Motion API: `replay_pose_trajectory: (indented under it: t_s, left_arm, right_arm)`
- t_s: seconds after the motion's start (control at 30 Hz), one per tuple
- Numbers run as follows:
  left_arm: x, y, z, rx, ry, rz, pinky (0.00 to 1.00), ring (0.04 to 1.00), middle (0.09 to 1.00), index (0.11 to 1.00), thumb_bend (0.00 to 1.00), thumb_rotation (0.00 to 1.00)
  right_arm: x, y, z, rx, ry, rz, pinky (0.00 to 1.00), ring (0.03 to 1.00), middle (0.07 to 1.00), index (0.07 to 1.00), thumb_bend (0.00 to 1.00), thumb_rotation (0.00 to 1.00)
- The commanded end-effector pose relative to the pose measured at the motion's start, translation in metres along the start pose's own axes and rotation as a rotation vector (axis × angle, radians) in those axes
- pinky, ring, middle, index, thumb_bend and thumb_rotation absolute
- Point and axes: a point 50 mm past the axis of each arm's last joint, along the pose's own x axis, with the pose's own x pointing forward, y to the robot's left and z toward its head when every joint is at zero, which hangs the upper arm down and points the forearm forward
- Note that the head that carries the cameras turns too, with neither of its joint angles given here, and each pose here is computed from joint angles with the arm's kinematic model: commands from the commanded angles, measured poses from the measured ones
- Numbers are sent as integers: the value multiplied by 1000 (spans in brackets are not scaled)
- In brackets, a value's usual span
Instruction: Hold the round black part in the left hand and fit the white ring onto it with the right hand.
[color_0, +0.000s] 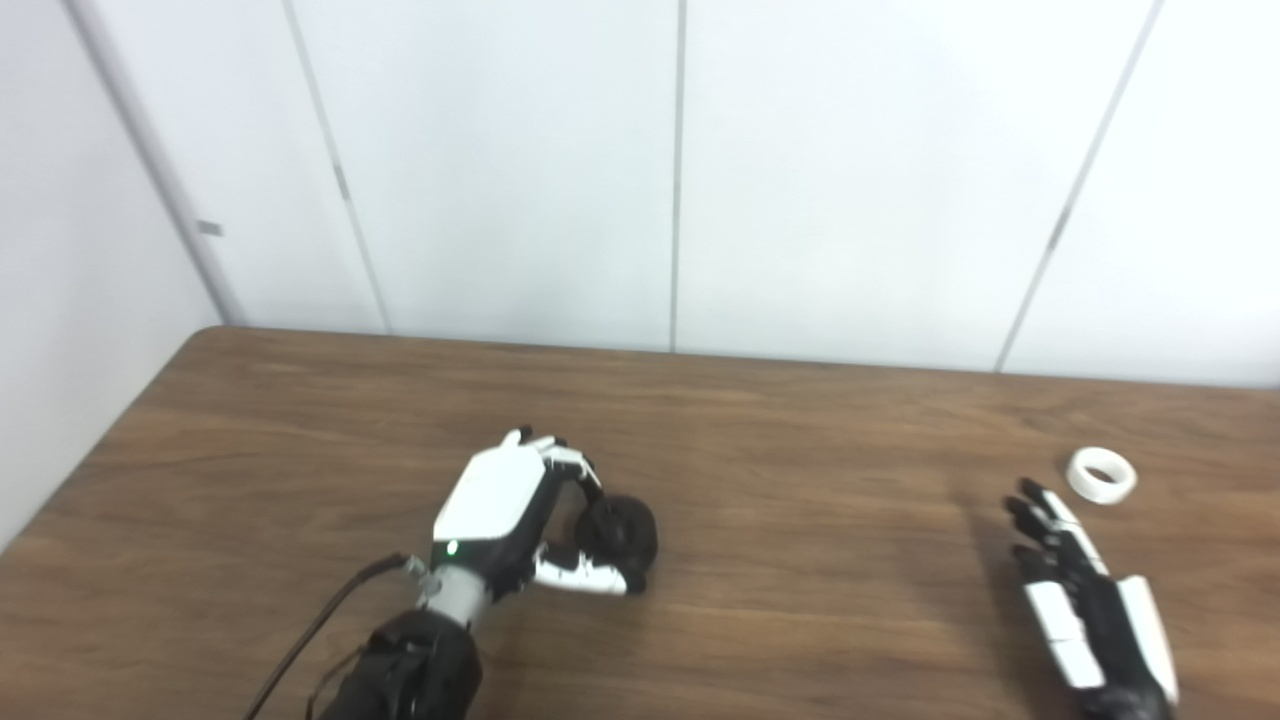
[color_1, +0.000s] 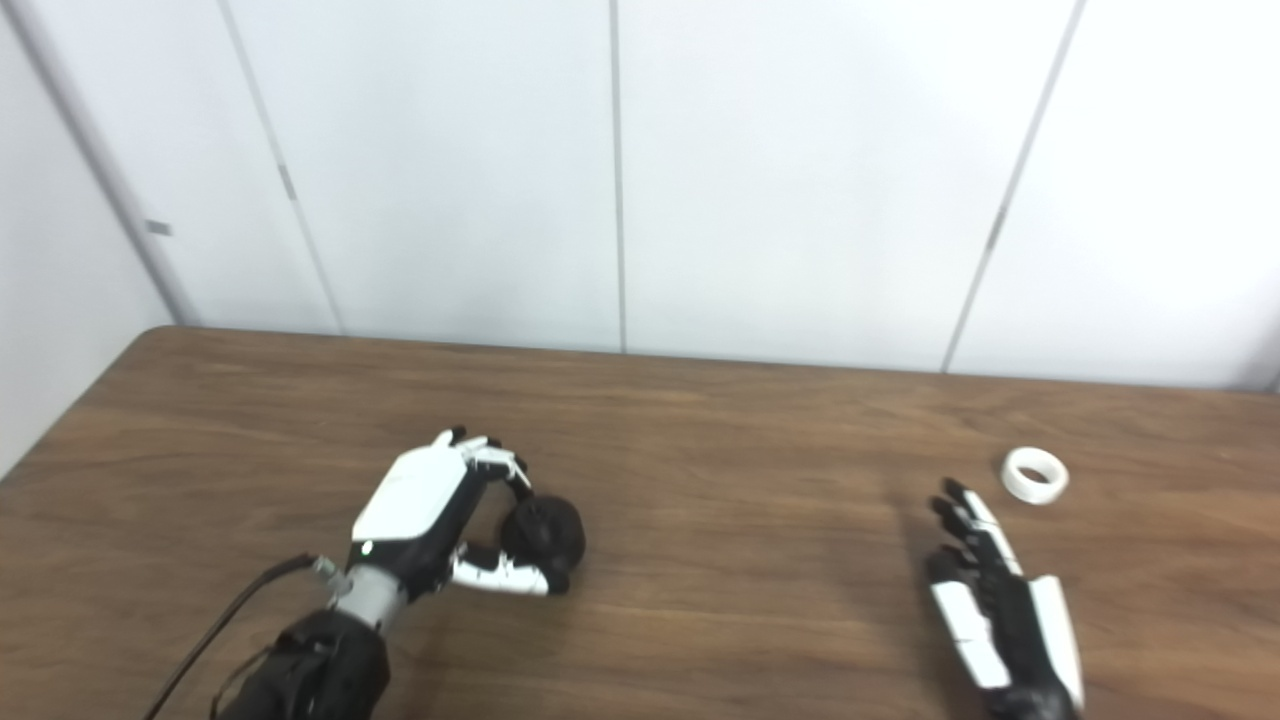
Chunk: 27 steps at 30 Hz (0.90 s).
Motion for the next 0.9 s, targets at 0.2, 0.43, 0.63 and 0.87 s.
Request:
replay_pose_trajectory:
  t_s: [0.2, 0.43, 0.63, 0.87]
  left_arm:
    - [-13, -9, 26, -1, -108, -19, 1000, 909, 797, 485, 524, 56]
    - [-24, -29, 29, -48, -140, -48, 1000, 925, 812, 484, 524, 57]
    - [-35, -40, 30, -61, -171, -70, 1000, 939, 821, 484, 524, 55]
    - [-46, -52, 30, -78, -179, -102, 1000, 936, 818, 484, 524, 54]
  right_arm:
    - [-9, 19, 5, 3, 50, -4, 841, 895, 880, 913, 593, 1000]
    - [-8, 24, 17, -16, 40, -8, 834, 890, 877, 919, 578, 1000]
    - [-8, 25, 24, -28, 33, -9, 844, 890, 877, 922, 560, 1000]
    - [-8, 24, 28, -30, 25, -14, 845, 885, 872, 921, 551, 1000]
